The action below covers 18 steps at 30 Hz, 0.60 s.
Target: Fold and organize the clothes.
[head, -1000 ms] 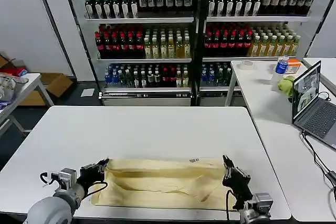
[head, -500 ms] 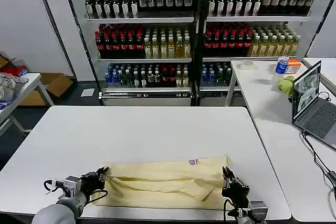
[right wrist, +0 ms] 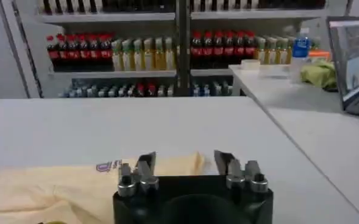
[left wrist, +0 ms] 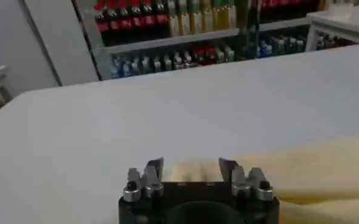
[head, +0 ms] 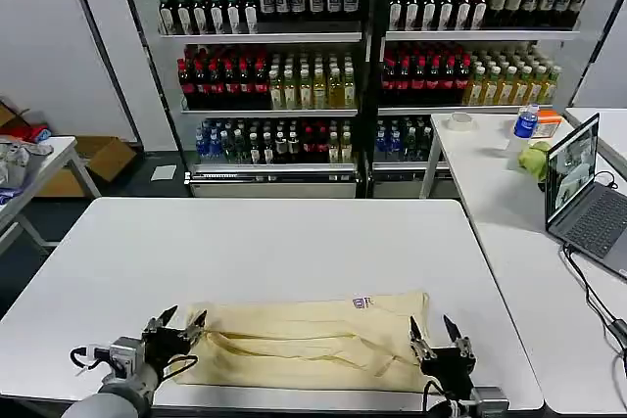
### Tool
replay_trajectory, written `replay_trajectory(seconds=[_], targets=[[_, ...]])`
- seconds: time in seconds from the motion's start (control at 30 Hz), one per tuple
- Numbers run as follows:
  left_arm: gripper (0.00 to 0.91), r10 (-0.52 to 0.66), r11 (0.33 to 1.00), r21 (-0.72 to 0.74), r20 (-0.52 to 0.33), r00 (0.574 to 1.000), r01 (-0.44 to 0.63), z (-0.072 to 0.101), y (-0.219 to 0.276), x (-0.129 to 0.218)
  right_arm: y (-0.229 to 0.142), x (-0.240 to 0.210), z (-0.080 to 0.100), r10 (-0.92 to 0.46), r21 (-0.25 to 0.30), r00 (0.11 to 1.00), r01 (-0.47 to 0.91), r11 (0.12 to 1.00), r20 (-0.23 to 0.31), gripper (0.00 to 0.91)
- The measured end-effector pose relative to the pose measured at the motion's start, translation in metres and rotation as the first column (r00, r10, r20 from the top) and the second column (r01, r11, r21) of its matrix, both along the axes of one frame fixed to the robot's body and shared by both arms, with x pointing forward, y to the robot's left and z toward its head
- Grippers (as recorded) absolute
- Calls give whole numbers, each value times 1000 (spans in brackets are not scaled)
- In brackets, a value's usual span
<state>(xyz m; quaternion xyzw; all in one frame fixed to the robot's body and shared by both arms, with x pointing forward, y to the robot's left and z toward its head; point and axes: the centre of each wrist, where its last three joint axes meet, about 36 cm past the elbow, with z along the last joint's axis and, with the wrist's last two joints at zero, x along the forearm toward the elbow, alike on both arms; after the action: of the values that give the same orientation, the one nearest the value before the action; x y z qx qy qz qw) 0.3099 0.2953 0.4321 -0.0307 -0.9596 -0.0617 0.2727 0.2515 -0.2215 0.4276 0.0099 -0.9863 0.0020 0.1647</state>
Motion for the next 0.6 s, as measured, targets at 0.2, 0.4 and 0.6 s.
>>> replay_trajectory(seconds=[0.2, 0.4, 0.6], targets=[[907, 42, 999, -30, -29, 999, -43, -9, -9, -12, 1, -3, 1, -2, -2, 1000, 2, 1000, -2, 907], [907, 62, 996, -57, -37, 997, -64, -16, -15, -15, 1, -8, 1, -3, -1, 1000, 3, 1000, -7, 907], [907, 77, 993, -84, -45, 996, -81, -21, -18, -12, 0, -9, 2, -2, -3, 1000, 2, 1000, -6, 907]])
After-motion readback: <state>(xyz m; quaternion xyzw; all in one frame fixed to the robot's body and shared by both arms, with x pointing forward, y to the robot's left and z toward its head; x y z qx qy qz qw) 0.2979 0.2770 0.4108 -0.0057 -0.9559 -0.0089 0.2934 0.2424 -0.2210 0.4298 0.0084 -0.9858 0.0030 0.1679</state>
